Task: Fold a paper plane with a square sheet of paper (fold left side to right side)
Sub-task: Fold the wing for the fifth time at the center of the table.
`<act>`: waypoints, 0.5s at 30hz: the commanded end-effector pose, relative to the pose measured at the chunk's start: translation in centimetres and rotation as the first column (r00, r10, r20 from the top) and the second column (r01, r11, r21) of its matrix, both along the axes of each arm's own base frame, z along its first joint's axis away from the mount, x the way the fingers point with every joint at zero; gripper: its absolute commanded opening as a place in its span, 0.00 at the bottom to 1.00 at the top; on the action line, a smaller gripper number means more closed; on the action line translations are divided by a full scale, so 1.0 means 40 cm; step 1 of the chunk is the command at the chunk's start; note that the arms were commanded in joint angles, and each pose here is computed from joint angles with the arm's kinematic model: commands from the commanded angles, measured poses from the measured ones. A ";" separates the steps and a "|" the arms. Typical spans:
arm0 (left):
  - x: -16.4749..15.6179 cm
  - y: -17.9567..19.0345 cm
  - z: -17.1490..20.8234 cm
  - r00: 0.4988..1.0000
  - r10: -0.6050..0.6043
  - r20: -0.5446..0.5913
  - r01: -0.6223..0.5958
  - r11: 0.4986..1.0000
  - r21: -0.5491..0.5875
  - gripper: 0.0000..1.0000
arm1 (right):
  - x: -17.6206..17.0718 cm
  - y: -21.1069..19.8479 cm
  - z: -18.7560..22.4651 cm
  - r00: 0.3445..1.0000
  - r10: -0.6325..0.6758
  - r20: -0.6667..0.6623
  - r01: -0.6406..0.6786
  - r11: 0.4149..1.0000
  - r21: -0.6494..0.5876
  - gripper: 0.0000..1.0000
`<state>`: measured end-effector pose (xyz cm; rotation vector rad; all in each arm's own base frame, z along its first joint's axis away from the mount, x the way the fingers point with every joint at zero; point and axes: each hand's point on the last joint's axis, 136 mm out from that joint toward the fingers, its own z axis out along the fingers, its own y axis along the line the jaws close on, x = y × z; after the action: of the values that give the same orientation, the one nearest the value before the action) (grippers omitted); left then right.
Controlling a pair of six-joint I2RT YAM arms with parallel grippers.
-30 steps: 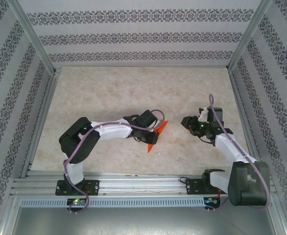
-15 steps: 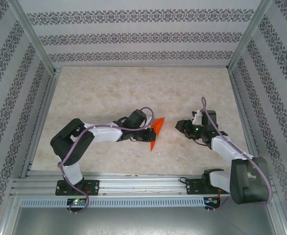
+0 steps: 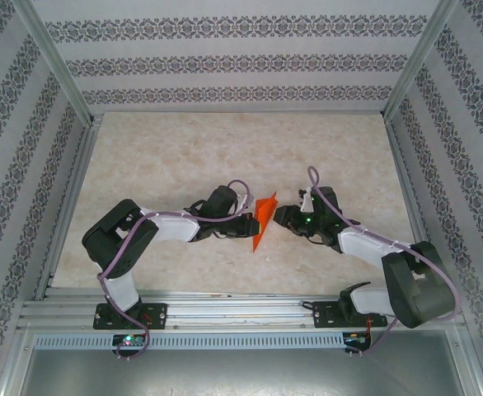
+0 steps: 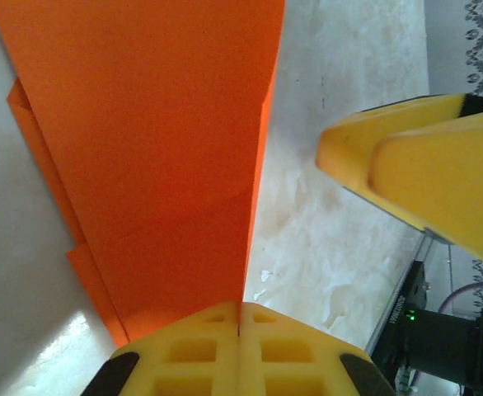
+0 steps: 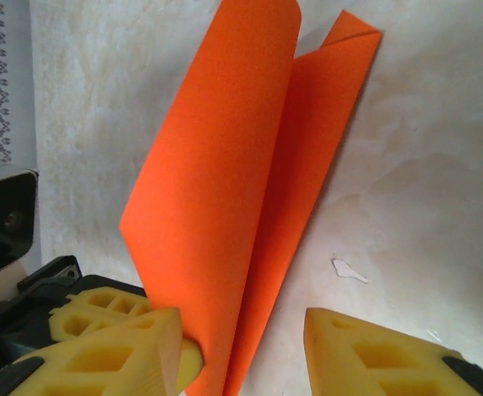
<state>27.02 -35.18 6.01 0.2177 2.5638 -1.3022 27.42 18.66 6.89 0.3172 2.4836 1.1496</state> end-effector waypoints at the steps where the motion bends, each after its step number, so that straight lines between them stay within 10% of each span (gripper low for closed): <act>1: 0.018 -0.006 0.034 1.000 0.019 0.009 -0.018 0.997 -0.079 0.00 | 0.040 0.018 0.016 0.998 -0.043 0.047 0.043 0.999 0.010 0.44; 15: 0.020 -0.030 0.015 0.997 0.012 -0.072 -0.022 0.990 -0.140 0.00 | 0.069 0.044 -0.010 0.995 -0.083 0.049 0.083 0.997 0.012 0.43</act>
<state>27.12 -36.00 5.94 0.1410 2.5491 -1.4347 29.00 20.15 5.66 0.3811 2.4547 1.1258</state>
